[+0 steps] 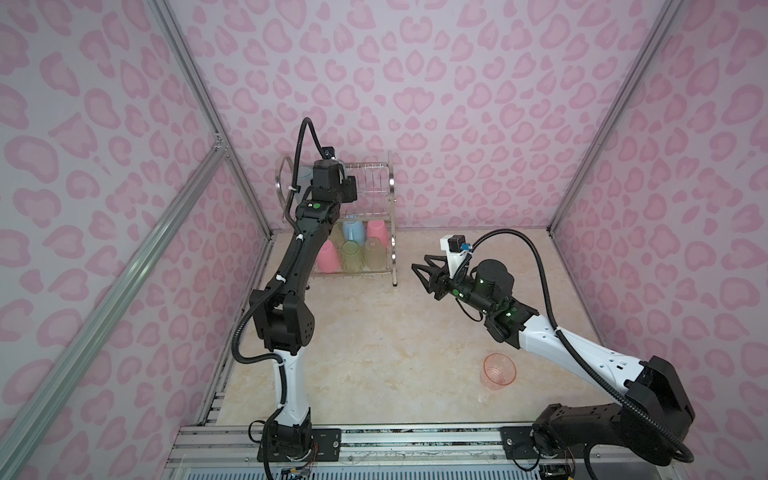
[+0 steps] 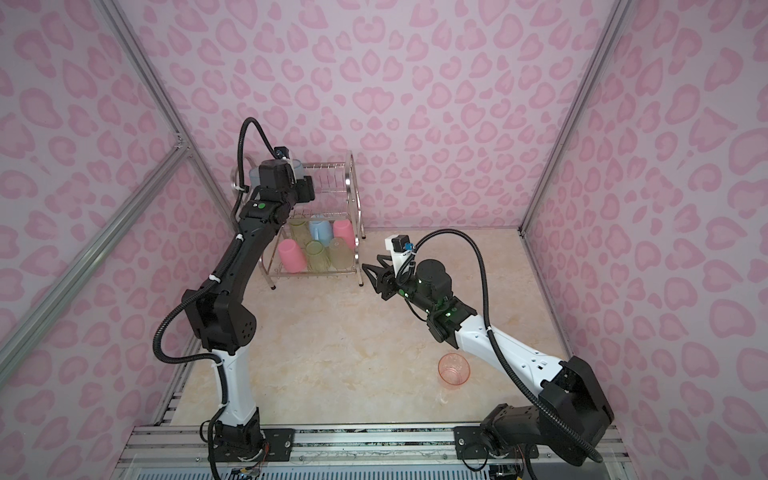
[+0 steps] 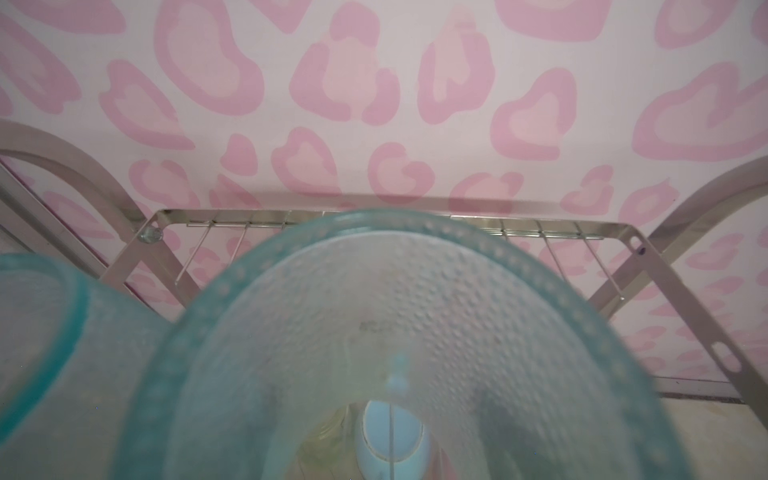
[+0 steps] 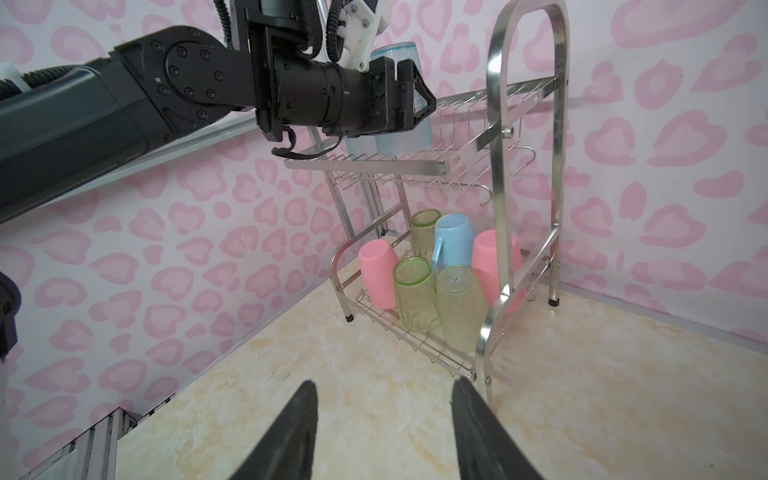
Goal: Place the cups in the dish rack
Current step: 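Set the teal cup on the top shelf beside the first with the left gripper, then draw back the left gripper while the right gripper moves toward the pink glass cup, then lower the open right gripper over the pink glass cup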
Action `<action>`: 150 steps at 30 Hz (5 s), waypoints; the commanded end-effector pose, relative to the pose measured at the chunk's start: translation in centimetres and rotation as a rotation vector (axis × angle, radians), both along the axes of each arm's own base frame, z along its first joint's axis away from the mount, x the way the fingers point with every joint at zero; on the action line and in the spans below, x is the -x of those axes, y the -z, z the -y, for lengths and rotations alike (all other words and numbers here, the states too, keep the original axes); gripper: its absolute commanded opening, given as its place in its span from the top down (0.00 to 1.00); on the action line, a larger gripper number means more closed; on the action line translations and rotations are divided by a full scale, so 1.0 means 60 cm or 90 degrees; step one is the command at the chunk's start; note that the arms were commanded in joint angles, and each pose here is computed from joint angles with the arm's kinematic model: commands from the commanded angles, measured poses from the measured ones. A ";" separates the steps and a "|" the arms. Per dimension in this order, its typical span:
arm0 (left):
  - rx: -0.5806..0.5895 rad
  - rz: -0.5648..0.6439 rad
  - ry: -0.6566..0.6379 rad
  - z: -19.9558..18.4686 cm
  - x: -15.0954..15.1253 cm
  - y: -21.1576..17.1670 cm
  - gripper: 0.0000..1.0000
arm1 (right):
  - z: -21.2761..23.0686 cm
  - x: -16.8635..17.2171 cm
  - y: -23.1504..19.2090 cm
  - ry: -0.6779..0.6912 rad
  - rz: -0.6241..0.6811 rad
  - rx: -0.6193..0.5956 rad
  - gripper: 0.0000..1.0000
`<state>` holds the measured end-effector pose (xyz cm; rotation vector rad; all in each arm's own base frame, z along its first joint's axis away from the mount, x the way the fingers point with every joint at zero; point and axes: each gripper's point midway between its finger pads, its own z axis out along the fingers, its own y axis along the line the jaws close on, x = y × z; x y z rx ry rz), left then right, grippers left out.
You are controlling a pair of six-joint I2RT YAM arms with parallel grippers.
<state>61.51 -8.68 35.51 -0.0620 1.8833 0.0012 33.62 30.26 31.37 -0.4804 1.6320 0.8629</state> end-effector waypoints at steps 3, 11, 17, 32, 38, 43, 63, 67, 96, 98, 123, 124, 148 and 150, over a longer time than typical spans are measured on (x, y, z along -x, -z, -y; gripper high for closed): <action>0.002 0.007 0.000 -0.001 -0.012 0.001 0.26 | -0.003 -0.004 -0.004 -0.003 0.004 -0.011 0.48; -0.006 -0.008 -0.003 -0.003 -0.021 0.024 0.26 | -0.004 -0.009 0.000 -0.003 -0.001 -0.015 0.48; -0.013 -0.016 -0.009 -0.005 -0.025 0.035 0.25 | -0.008 -0.009 0.000 -0.008 -0.001 -0.017 0.48; -0.014 0.000 0.006 0.002 -0.020 0.015 0.09 | -0.011 -0.007 -0.001 -0.018 -0.002 -0.020 0.48; -0.011 0.026 0.019 0.013 -0.011 -0.016 0.07 | -0.011 -0.007 -0.001 -0.018 -0.002 -0.022 0.48; -0.008 0.046 0.023 0.015 -0.002 -0.044 0.06 | -0.010 -0.008 -0.003 -0.014 -0.001 -0.021 0.48; -0.007 0.119 0.027 0.011 0.029 -0.141 0.02 | -0.007 -0.007 -0.015 -0.012 0.004 -0.014 0.47; 0.000 0.131 0.039 0.019 0.042 -0.162 0.02 | 0.002 -0.009 -0.004 0.006 -0.003 0.009 0.47; 0.095 0.217 0.189 0.132 0.308 -0.231 0.04 | 0.239 0.133 0.227 0.294 -0.446 0.406 0.56; 0.103 0.217 0.205 0.141 0.322 -0.223 0.04 | 0.251 0.149 0.235 0.306 -0.462 0.416 0.56; 0.144 0.187 0.315 0.210 0.372 -0.163 0.04 | 0.274 0.298 0.324 0.285 -0.625 0.498 0.62; 0.145 0.187 0.315 0.211 0.372 -0.163 0.04 | 0.278 0.301 0.327 0.287 -0.629 0.497 0.62; 0.179 0.167 0.309 0.212 0.371 -0.165 0.04 | 0.277 0.315 0.394 0.271 -0.661 0.521 0.98; 0.184 0.167 0.301 0.206 0.375 -0.166 0.04 | 0.278 0.313 0.389 0.270 -0.652 0.526 1.00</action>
